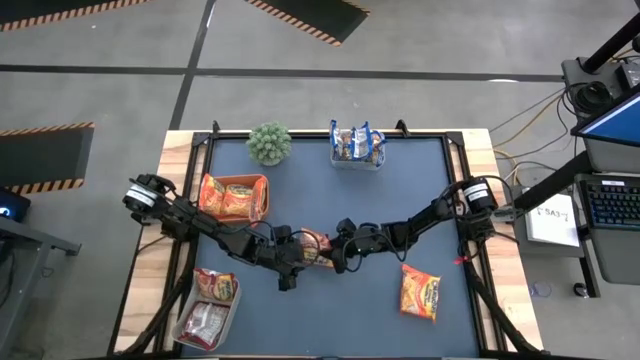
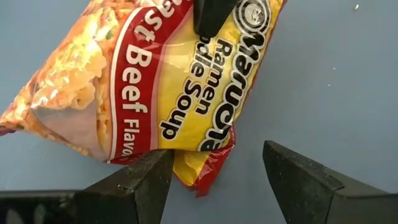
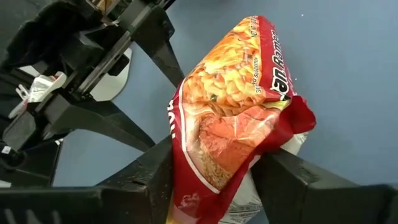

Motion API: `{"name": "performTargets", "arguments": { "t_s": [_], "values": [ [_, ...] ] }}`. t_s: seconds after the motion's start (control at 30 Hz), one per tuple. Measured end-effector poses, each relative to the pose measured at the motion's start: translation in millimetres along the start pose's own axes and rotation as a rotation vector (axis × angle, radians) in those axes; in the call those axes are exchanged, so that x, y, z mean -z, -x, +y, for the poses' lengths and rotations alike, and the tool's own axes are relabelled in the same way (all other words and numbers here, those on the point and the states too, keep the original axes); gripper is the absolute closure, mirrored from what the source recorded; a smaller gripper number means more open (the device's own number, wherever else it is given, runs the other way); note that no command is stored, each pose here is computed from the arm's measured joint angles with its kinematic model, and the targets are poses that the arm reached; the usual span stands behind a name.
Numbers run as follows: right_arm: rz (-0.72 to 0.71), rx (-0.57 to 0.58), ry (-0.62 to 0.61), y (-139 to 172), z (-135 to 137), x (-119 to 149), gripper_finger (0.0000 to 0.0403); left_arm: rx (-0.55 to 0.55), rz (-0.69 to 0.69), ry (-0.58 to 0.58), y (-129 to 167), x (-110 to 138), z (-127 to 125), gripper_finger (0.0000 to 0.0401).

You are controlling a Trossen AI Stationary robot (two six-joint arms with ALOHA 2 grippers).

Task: Sort Maruchan noodles
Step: Put the red noodle pack into the gray bin

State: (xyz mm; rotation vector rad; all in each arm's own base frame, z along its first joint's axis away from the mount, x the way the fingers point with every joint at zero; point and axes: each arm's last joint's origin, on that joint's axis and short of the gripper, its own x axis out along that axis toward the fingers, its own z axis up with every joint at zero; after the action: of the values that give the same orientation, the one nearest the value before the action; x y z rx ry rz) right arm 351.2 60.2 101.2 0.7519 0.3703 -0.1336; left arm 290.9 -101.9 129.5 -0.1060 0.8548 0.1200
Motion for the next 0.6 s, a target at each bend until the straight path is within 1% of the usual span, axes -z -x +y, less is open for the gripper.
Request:
{"name": "performTargets", "arguments": {
  "t_s": [0.33, 0.53, 0.6],
  "values": [
    [-0.002, 0.001, 0.045, 0.3, 0.1, -0.4, 0.0296, -0.002, 0.007, -0.015, 1.0, 0.6, 0.0, 0.0170],
    [-0.002, 0.001, 0.135, 0.3, 0.3, -0.5, 0.0305, 0.008, -0.005, -0.036, 18.2, -4.9, 0.2, 0.0170],
    [-0.004, -0.002, 0.167, 0.4, 0.8, -0.6, 0.0305, 0.014, -0.034, -0.051, 28.3, -9.4, -0.3, 0.0170]
  ]
}}
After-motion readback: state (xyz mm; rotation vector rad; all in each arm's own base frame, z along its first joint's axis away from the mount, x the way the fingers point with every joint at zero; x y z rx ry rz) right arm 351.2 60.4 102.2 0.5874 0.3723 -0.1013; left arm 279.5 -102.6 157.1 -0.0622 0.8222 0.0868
